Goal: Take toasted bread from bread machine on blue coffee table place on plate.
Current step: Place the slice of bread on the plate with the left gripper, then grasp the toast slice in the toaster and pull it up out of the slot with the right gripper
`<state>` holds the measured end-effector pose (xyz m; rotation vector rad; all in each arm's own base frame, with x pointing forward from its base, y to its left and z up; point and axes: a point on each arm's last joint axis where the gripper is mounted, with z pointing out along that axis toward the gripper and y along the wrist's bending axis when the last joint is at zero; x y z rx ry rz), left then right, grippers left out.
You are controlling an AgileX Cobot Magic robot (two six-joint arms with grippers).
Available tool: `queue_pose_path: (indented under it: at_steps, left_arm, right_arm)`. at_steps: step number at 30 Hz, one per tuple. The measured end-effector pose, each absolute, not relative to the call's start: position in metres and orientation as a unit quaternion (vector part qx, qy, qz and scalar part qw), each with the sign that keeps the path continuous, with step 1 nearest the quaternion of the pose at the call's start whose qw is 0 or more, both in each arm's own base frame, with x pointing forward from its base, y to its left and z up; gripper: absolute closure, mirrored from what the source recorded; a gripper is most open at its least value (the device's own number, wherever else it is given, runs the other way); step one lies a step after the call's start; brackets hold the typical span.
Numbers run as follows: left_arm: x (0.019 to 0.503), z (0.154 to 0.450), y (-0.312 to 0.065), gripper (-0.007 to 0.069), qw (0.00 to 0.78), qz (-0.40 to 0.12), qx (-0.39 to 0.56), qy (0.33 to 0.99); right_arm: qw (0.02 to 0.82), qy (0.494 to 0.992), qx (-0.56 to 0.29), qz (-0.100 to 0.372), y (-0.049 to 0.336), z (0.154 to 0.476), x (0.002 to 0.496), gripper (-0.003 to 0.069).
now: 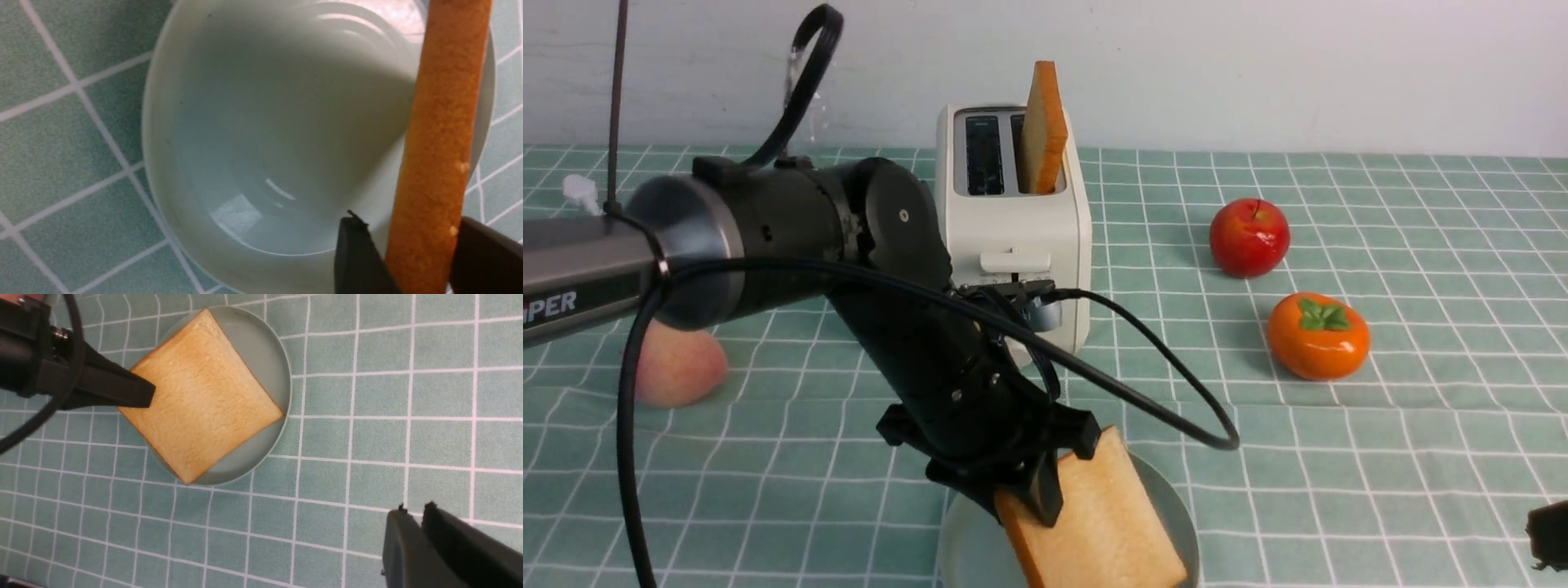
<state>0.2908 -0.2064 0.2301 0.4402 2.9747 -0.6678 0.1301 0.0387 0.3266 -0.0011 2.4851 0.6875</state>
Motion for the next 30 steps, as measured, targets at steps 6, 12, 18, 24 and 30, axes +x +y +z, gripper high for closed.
queue_pose_path:
  at_steps: [6, 12, 18, 24, 30]
  left_arm:
    - [0.288, 0.230, -0.201, 0.0203, 0.017, -0.188, 0.139, 0.972]
    - [0.284, 0.251, -0.174, 0.0349, 0.052, -0.081, 0.116, 0.989]
    - [0.268, 0.296, -0.145, 0.0634, 0.126, -0.010, 0.094, 0.987]
    - [0.228, 0.353, -0.122, 0.0639, 0.220, -0.052, 0.075, 0.971]
    - [0.176, 0.368, -0.092, 0.0639, 0.298, -0.099, 0.047, 0.948]
  right_arm:
    - [0.296, 0.912, -0.005, 0.285, 0.043, 0.353, 0.142, 0.0583]
    - [0.304, 0.911, -0.020, 0.279, 0.041, 0.390, 0.168, 0.0582]
    - [0.293, 0.911, -0.028, 0.289, 0.048, 0.414, 0.208, 0.0581]
    - [0.281, 0.915, -0.087, 0.275, 0.092, 0.422, 0.250, 0.0578]
    - [0.282, 0.921, -0.114, 0.242, 0.140, 0.415, 0.308, 0.0547]
